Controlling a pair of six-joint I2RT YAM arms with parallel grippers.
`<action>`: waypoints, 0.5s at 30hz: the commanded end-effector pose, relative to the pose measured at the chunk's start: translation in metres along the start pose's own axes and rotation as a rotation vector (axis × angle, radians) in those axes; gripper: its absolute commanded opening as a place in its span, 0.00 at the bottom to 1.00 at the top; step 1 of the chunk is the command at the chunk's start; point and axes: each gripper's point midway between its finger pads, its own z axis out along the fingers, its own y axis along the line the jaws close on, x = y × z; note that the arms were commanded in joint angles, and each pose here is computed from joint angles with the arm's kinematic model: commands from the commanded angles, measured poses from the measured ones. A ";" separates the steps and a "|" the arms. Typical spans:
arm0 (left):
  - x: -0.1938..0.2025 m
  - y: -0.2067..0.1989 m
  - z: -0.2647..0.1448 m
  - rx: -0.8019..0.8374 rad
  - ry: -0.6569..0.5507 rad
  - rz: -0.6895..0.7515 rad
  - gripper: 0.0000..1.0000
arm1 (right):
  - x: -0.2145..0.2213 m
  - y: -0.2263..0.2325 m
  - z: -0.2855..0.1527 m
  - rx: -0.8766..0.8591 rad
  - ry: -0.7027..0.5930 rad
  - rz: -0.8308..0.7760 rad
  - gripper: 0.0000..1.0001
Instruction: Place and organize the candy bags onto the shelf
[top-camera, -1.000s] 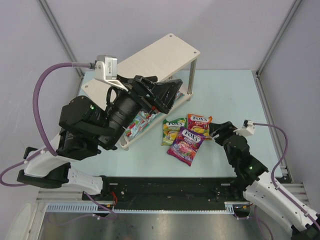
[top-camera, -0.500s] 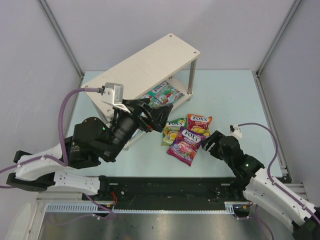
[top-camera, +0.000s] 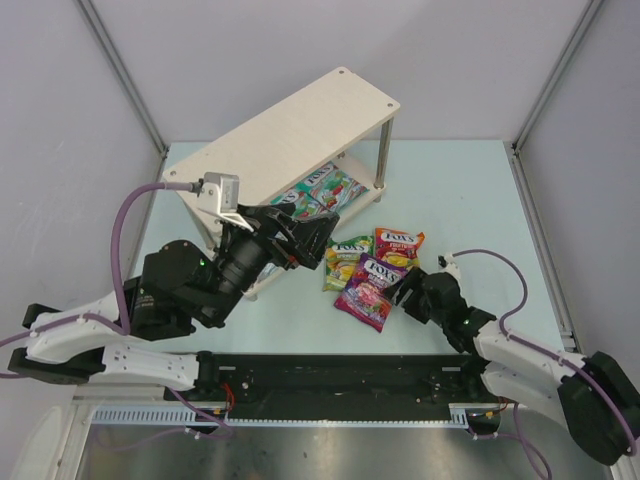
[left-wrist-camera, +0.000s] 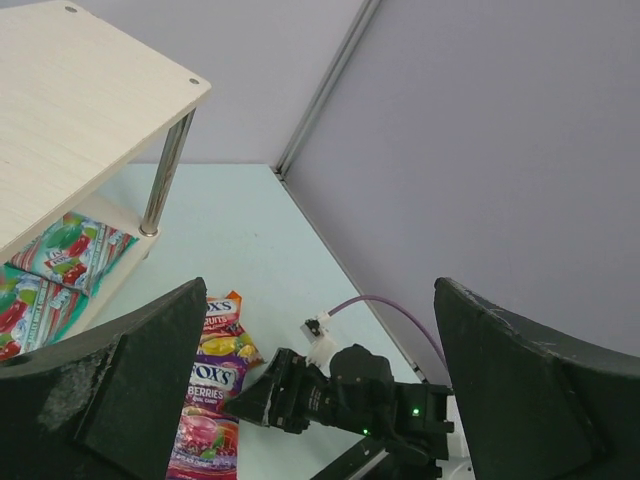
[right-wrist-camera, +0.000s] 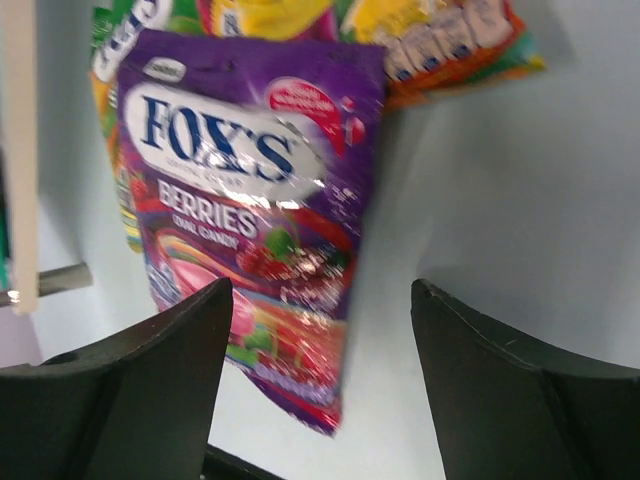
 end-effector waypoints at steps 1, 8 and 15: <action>-0.014 0.001 -0.005 0.011 -0.031 -0.051 1.00 | 0.000 0.012 0.015 -0.081 0.006 0.021 0.76; -0.010 0.004 -0.006 0.009 -0.018 -0.025 1.00 | 0.008 0.009 0.035 -0.083 0.039 0.031 0.43; -0.007 0.008 -0.009 0.024 0.000 0.025 1.00 | -0.014 0.038 0.013 -0.156 -0.014 -0.127 0.00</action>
